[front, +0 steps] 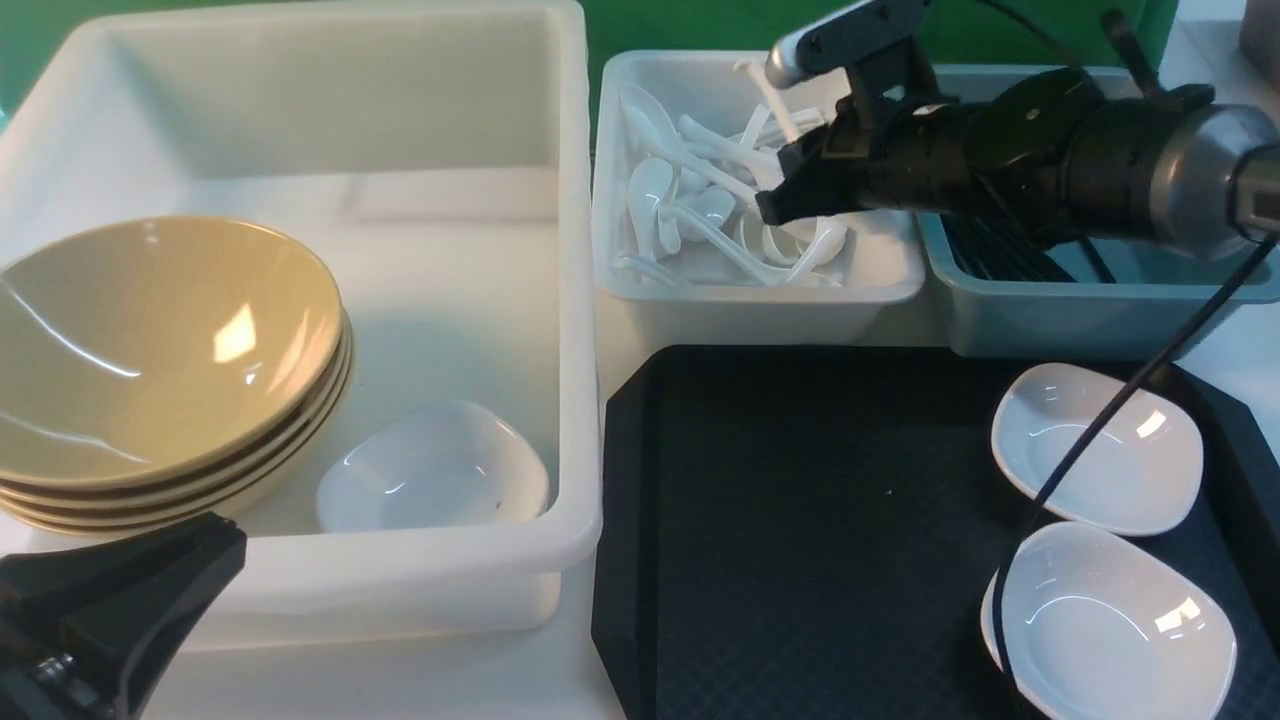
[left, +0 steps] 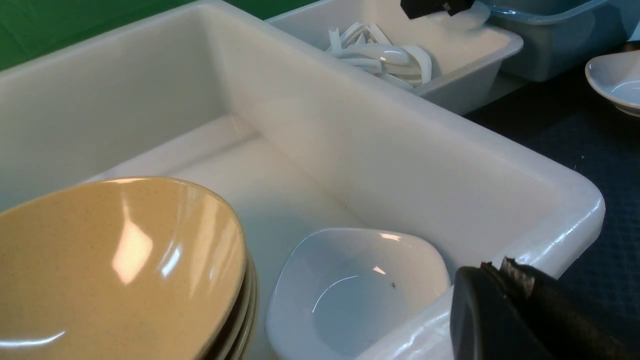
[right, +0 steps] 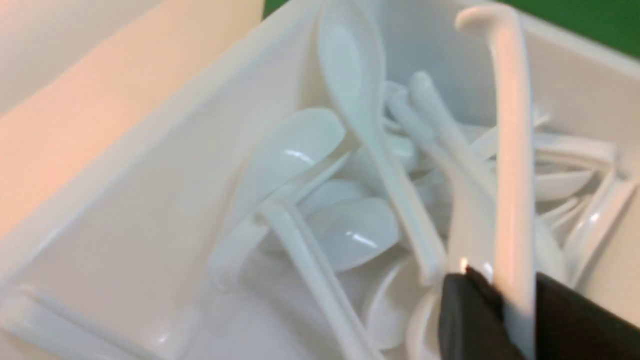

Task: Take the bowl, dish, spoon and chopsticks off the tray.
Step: Use the right arm to put the soup spoon into the small storage box in the middle, then use the right arm to grab the plate

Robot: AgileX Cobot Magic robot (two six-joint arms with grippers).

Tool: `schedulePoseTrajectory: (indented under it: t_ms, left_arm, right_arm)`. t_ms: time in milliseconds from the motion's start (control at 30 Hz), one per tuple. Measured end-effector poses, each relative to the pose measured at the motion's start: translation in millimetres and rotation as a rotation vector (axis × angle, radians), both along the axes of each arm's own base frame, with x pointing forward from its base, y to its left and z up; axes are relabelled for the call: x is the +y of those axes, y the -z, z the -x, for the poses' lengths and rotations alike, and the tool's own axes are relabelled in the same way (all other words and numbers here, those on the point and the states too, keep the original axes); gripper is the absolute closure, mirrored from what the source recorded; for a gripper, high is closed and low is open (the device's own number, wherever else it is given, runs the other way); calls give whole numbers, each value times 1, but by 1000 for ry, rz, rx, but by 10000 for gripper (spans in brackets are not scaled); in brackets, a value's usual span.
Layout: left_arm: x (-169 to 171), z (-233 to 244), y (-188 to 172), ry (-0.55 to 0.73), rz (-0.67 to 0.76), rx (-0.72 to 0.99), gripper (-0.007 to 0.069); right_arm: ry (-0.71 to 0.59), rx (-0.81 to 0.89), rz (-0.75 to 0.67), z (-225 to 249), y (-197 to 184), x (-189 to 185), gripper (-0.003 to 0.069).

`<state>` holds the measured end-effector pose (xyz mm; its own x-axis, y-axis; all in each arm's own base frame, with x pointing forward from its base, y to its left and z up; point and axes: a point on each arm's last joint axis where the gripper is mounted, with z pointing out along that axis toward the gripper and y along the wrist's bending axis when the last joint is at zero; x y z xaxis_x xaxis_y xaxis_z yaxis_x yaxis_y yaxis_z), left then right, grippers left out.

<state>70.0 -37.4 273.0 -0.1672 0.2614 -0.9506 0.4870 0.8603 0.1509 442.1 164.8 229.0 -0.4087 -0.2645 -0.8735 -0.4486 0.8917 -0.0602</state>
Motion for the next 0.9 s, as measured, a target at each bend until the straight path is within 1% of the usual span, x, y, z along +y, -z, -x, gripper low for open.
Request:
schedulePoseTrajectory:
  t_ms: [67,100,133,167,200,267,333,400,433,467,500,533,567,600,633,667,700,767,800,833,867,900]
  left_arm:
    - [0,-1,2,-6,1,-1,634]
    - [0,-1,3,-6,1,-1,634]
    - [0,-1,4,-9,1,-1,634]
    - [0,-1,5,-10,1,-1,634]
    - [1,-1,5,-10,2,-2,634]
    - [0,-1,4,-11,7,-3,634]
    - [0,-1,4,-10,21,1,634]
    - [0,-1,3,-11,41,1,634]
    - [-1,-1,3,-12,53,1,634]
    - [-1,-1,3,-12,56,1,634]
    - [-1,-1,3,-12,61,3,634]
    - [-1,-1,2,-12,73,4,634]
    - [-1,-1,2,-12,74,4,634]
    - [-1,-1,2,-12,84,6,634]
    - [-1,-1,2,-13,86,5,634]
    - [-1,-1,2,-13,87,5,634]
    - [-1,-1,1,-15,92,1,634]
    - [-1,-2,1,-16,95,-1,634]
    - [-1,-2,1,-17,95,-1,634]
    - [-1,-2,1,-18,97,-4,634]
    - [-1,-2,0,-20,98,-6,634]
    - [-1,-2,0,-20,98,-7,634]
  right_arm:
    - [-2,-4,-16,1,-6,1,398]
    - [-3,-9,-19,1,-9,1,381]
    - [-15,-11,-34,4,-19,-1,314]
    - [-43,-21,-44,11,-36,-4,262]
    - [-53,-16,-46,12,-38,-5,255]
    - [-103,-24,-60,24,-64,-11,208]
    - [-169,-18,-69,42,-95,-25,183]
    - [-187,4,-79,63,-126,-44,181]
    - [-153,55,-92,76,-141,-61,186]
    - [-155,56,-78,78,-142,-63,186]
    - [-114,103,-87,85,-147,-73,193]
    - [-48,194,-61,96,-148,-91,204]
    - [-31,206,-39,96,-147,-97,205]
    - [60,345,20,105,-130,-118,217]
    - [96,421,55,110,-118,-127,221]
    - [100,429,55,110,-115,-129,221]
    - [141,553,92,120,-92,-141,223]
    - [158,697,117,138,-61,-148,223]
    - [158,709,119,140,-58,-148,223]
    - [152,789,131,156,-36,-148,223]
    - [148,821,137,164,-24,-148,223]
    - [149,821,136,164,-22,-148,223]
